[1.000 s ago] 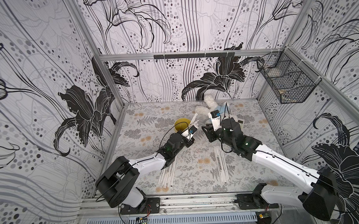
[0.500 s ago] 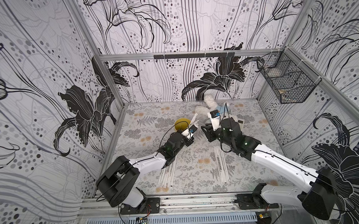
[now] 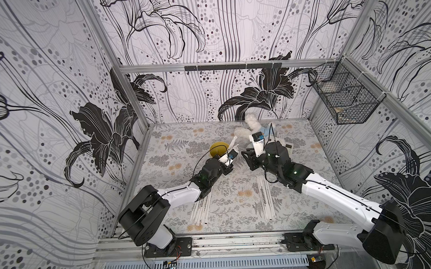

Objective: Take the straws out of the storage container
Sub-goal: Pick up the straw from the container.

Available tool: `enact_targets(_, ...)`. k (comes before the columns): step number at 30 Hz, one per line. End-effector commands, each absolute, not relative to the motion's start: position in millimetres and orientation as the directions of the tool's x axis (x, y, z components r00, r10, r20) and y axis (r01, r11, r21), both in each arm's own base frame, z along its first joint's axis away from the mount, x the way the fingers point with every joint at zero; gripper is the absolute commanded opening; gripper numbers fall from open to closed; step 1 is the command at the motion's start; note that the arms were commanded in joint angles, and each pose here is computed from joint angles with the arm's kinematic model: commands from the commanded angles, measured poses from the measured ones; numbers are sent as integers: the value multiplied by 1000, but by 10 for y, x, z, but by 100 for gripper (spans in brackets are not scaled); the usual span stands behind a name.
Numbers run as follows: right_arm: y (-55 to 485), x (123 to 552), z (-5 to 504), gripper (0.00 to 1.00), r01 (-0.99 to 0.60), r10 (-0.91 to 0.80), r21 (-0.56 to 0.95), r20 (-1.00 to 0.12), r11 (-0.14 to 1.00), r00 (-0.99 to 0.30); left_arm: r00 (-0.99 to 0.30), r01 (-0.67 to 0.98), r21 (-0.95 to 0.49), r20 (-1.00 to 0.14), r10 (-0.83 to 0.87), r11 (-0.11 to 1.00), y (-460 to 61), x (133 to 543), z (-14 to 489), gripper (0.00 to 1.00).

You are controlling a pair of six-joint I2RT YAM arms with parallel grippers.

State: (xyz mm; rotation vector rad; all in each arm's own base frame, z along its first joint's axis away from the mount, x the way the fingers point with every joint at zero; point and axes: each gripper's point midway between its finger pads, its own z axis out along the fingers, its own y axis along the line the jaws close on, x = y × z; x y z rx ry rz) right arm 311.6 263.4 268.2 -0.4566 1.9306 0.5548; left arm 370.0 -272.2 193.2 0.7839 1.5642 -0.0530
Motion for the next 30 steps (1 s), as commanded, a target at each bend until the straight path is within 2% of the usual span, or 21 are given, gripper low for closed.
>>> enact_targets(1,2636,3110,2707,35,-558,-69,168,-923,813,-379,80,473,420,-896,437,774,-2723,3781,2041,18)
enact_targets(4,2641,3109,2702,35,-559,-68,170,-923,812,-380,85,472,425,-894,440,772,-2721,3778,2051,16)
enact_targets(9,2678,3101,2714,35,-573,-63,180,-924,800,-378,92,472,429,-893,441,770,-2713,3762,2060,5)
enact_targets(13,2683,3105,2706,35,-572,-64,181,-922,800,-381,107,474,429,-895,433,769,-2694,3719,2127,0)
enact_targets(21,2677,3111,2728,35,-573,-65,172,-927,801,-369,125,467,420,-903,411,778,-2643,3650,2264,0)
enact_targets(22,2679,3109,2720,35,-574,-66,173,-926,801,-371,121,465,424,-900,419,777,-2637,3658,2251,1)
enact_targets(25,2674,3100,2704,35,-574,-65,176,-925,800,-374,96,486,450,-880,466,749,-2683,3698,2145,23)
enact_targets(26,2672,3093,2701,35,-575,-65,177,-925,799,-374,87,500,456,-872,481,737,-2704,3706,2095,27)
enact_targets(28,2660,3083,2691,35,-574,-65,176,-925,800,-374,82,520,455,-869,488,723,-2746,3706,2043,36)
enact_targets(30,2647,3068,2696,35,-573,-62,178,-925,800,-374,76,529,451,-869,489,719,-2763,3714,2007,40)
